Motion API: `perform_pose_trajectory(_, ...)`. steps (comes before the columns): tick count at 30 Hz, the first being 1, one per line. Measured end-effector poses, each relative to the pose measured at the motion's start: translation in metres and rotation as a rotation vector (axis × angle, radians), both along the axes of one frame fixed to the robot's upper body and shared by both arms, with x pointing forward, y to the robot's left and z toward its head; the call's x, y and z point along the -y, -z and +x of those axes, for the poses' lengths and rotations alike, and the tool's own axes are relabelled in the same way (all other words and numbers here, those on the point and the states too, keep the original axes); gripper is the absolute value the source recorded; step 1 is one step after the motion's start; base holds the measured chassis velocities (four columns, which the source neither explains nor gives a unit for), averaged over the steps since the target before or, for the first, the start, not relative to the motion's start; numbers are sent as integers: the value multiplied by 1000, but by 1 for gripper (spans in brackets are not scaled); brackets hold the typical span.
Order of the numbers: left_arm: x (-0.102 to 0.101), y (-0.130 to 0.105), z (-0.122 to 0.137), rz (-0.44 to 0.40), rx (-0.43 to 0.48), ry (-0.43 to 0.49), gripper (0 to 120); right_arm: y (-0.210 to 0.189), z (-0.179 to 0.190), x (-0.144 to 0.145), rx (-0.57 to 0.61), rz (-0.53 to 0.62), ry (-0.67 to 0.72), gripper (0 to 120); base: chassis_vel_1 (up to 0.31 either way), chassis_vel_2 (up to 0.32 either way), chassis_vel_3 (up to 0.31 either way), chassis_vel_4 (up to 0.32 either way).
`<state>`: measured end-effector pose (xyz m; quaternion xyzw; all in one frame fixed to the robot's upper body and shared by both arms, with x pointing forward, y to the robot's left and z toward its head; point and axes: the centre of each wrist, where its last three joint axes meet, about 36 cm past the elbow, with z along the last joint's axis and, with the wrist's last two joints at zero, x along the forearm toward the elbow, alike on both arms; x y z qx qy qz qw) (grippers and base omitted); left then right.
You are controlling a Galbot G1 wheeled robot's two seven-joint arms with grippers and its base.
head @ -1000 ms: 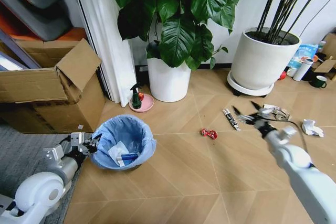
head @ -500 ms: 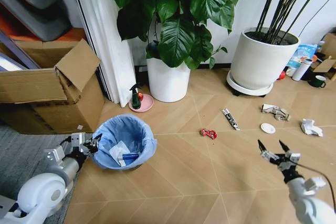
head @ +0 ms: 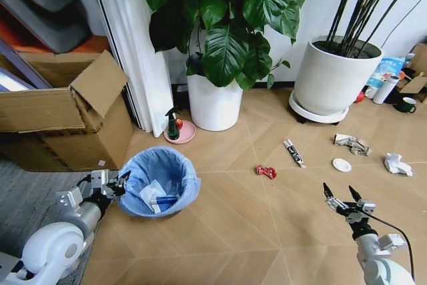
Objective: Pick up the trash bin and place the garbage on the floor into it.
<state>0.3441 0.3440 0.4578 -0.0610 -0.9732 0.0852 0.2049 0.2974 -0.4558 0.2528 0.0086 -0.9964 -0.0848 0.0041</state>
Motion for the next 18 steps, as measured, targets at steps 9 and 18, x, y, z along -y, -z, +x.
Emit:
perform_pose_trajectory(9, -1, -2, 1, 6, 0, 4, 1, 2, 6, -1, 1, -10, -21, 100, -111, 118, 114, -121)
perform_pose_trajectory(18, -1, -2, 1, 7, 0, 6, 1, 6, 14, -6, -1, -19, -46, 100, -108, 114, 108, -107)
